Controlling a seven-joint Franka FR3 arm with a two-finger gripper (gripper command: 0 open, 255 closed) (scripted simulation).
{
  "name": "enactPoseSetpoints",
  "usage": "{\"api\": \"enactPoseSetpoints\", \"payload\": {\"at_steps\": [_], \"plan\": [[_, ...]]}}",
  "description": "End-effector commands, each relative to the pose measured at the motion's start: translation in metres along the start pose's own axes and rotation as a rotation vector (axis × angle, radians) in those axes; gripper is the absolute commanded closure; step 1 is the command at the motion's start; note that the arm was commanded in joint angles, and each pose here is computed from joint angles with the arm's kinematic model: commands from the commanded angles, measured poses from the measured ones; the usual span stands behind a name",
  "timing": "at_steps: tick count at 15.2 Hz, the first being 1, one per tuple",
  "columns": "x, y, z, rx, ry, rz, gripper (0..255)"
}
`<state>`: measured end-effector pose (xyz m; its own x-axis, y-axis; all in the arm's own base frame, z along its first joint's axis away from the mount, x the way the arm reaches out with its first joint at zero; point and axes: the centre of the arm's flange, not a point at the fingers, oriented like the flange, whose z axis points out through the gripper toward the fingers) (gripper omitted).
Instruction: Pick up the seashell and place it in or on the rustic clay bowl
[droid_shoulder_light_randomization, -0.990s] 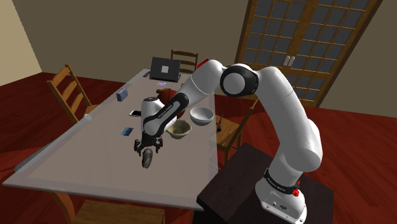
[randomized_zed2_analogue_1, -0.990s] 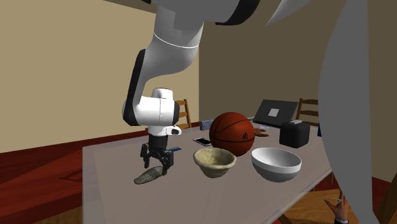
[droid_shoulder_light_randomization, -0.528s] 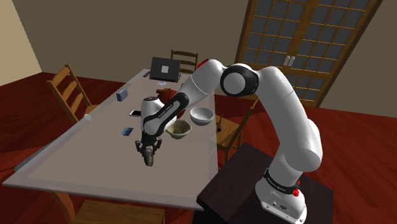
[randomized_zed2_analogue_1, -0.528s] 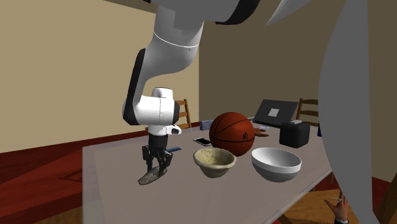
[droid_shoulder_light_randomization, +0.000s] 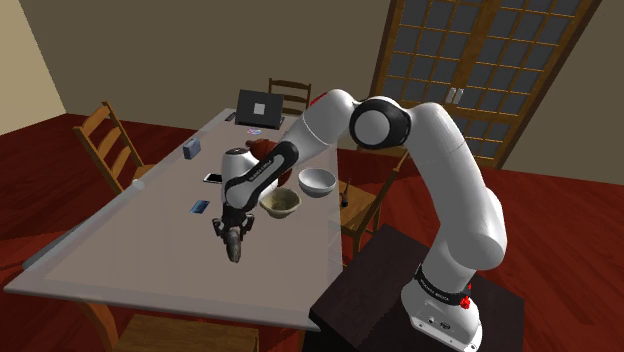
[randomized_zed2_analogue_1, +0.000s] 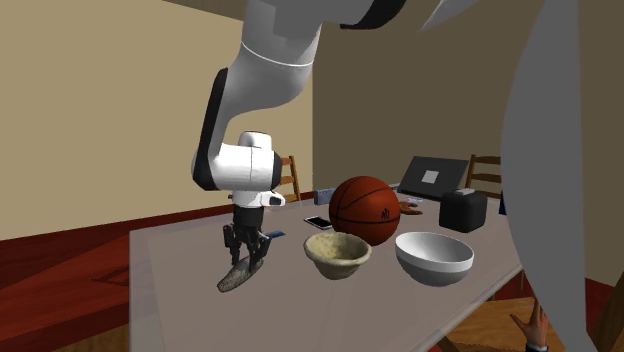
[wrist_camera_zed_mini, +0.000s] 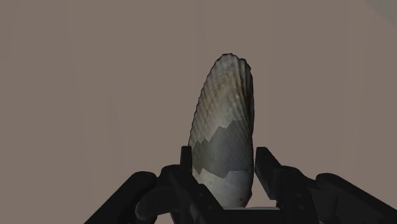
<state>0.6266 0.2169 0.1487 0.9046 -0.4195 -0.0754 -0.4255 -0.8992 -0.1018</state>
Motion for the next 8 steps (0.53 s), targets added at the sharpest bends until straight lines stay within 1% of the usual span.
{"api": "enactPoseSetpoints", "payload": {"at_steps": [1, 8], "plan": [[-0.001, -0.001, -0.01, 0.0, 0.0, 0.0, 255], [-0.003, -0.005, -0.047, 0.0, 0.0, 0.0, 255]]}}
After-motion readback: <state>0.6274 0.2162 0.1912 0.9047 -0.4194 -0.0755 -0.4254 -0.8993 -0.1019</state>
